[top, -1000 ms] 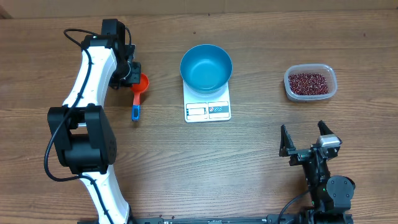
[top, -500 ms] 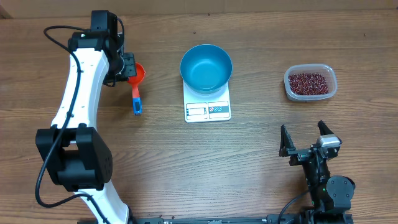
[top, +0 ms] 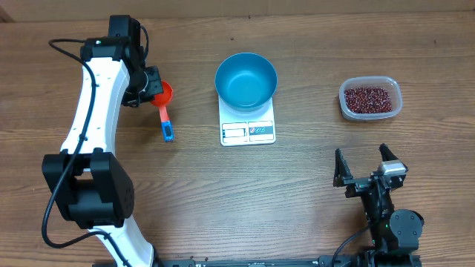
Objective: Scoop item into bowl and weigh 150g on scale
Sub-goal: 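Lift the red scoop with the left gripper toward the teal bowl, then carry the scoop over the scale beside the teal bowl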
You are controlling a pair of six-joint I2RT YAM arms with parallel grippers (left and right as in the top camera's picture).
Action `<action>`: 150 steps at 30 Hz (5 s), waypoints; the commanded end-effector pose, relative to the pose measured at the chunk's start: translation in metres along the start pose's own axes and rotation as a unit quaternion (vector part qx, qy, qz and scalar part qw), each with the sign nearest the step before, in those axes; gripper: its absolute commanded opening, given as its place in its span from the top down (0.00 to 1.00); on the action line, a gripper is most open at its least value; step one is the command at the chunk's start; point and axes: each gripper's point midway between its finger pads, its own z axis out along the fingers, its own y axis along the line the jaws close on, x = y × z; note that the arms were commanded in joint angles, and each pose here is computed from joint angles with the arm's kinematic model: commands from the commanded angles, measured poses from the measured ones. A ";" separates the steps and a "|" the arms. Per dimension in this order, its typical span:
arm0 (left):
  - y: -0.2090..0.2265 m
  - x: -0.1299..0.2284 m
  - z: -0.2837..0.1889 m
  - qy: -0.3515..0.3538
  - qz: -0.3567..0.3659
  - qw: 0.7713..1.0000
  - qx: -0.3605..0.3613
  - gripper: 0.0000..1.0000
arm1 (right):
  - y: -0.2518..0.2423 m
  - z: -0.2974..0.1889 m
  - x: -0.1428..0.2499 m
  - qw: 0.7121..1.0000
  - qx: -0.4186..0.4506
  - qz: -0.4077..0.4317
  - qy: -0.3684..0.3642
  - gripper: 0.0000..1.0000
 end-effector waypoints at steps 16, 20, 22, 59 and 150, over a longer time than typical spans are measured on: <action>0.003 0.006 -0.013 0.009 -0.101 0.995 0.000 0.96 | 0.000 0.000 0.002 1.000 0.001 0.003 -0.002 0.00; 0.004 0.007 -0.013 0.011 -0.113 0.994 -0.003 0.96 | 0.000 0.000 0.002 1.000 0.001 0.003 -0.002 0.00; 0.004 0.008 -0.013 0.011 -0.124 0.992 -0.003 0.96 | 0.000 0.000 0.002 1.000 0.001 0.003 -0.002 0.00; -0.008 0.035 -0.065 -0.039 -0.239 0.969 -0.045 0.96 | 0.000 0.000 0.002 1.000 0.001 0.003 -0.002 0.00; -0.121 0.098 -0.070 0.000 -0.343 0.939 0.020 0.96 | 0.000 0.000 0.002 1.000 0.001 0.003 -0.002 0.00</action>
